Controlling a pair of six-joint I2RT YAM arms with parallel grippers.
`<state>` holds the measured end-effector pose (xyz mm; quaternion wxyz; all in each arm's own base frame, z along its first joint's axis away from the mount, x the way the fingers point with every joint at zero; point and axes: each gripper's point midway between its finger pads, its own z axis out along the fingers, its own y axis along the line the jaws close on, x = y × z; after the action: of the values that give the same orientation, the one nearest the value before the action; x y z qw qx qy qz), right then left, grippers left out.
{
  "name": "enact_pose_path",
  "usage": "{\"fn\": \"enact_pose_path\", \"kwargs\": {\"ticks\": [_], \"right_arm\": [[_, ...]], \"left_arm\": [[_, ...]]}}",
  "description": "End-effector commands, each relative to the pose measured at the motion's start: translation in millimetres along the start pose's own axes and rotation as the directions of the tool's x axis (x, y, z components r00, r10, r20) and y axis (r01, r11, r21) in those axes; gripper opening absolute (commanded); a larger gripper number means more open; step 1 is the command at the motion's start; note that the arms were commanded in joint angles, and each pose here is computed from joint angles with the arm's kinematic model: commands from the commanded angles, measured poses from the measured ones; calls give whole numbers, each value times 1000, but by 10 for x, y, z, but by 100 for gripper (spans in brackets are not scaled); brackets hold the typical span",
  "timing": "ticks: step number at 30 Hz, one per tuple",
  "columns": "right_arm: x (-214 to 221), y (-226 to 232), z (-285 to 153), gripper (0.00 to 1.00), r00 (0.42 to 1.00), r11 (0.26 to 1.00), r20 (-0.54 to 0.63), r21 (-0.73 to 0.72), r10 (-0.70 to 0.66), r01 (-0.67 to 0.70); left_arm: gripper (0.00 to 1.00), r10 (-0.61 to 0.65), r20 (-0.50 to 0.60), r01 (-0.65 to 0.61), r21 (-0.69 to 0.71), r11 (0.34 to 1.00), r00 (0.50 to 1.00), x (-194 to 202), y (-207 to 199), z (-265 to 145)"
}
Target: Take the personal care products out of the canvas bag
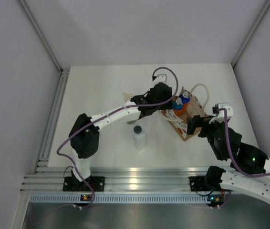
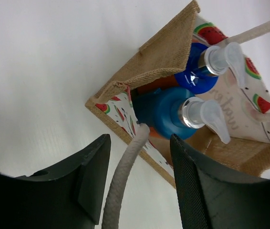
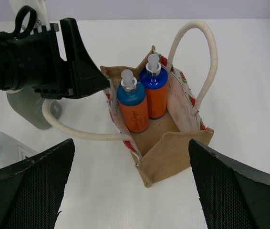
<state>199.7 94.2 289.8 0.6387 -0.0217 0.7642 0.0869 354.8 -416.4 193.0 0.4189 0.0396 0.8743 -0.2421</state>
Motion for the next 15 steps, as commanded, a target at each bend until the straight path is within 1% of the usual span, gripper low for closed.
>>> {"fn": "enact_pose_path", "kwargs": {"ticks": [1,2,4,6,8,9,10,11,12,13,14,15], "right_arm": [[-115,-21,-32,99,1000,1000,14,0,18,-18],[-133,-10,-31,99,1000,1000,15,-2,23,-23],[-133,28,2,100,1000,1000,4,3,16,-16],[-121,64,44,99,1000,1000,-13,8,7,-7],[-116,87,149,99,999,1000,-44,26,-8,9],[-69,245,223,100,995,999,-96,-40,-23,19],[-69,127,337,99,993,1000,-121,1,-7,8],[6,251,392,99,984,997,-176,-83,-9,-6],[51,244,509,100,978,997,-211,-78,-3,-14],[50,107,611,99,976,999,-218,-36,24,-33],[78,173,650,99,972,996,-236,-85,16,-37],[127,167,735,99,968,996,-250,-84,12,-35]], "left_arm": [[57,-31,48,32,-27,999,998,-44,27,104],[53,-31,49,34,-42,999,998,-19,69,136],[50,-28,33,30,-53,998,999,59,97,210],[42,-34,23,35,-38,999,999,112,79,252],[38,-35,16,36,-26,999,999,167,69,286],[28,-40,13,40,-25,999,999,204,82,305],[26,-43,11,43,-20,999,999,221,81,313],[26,-50,14,50,-15,999,999,223,75,317],[20,-57,12,57,-15,998,998,243,83,320],[19,-60,11,60,-14,998,998,247,81,321],[19,-64,10,64,-15,998,998,256,85,324],[18,-71,5,71,-11,997,997,281,76,334]]}}
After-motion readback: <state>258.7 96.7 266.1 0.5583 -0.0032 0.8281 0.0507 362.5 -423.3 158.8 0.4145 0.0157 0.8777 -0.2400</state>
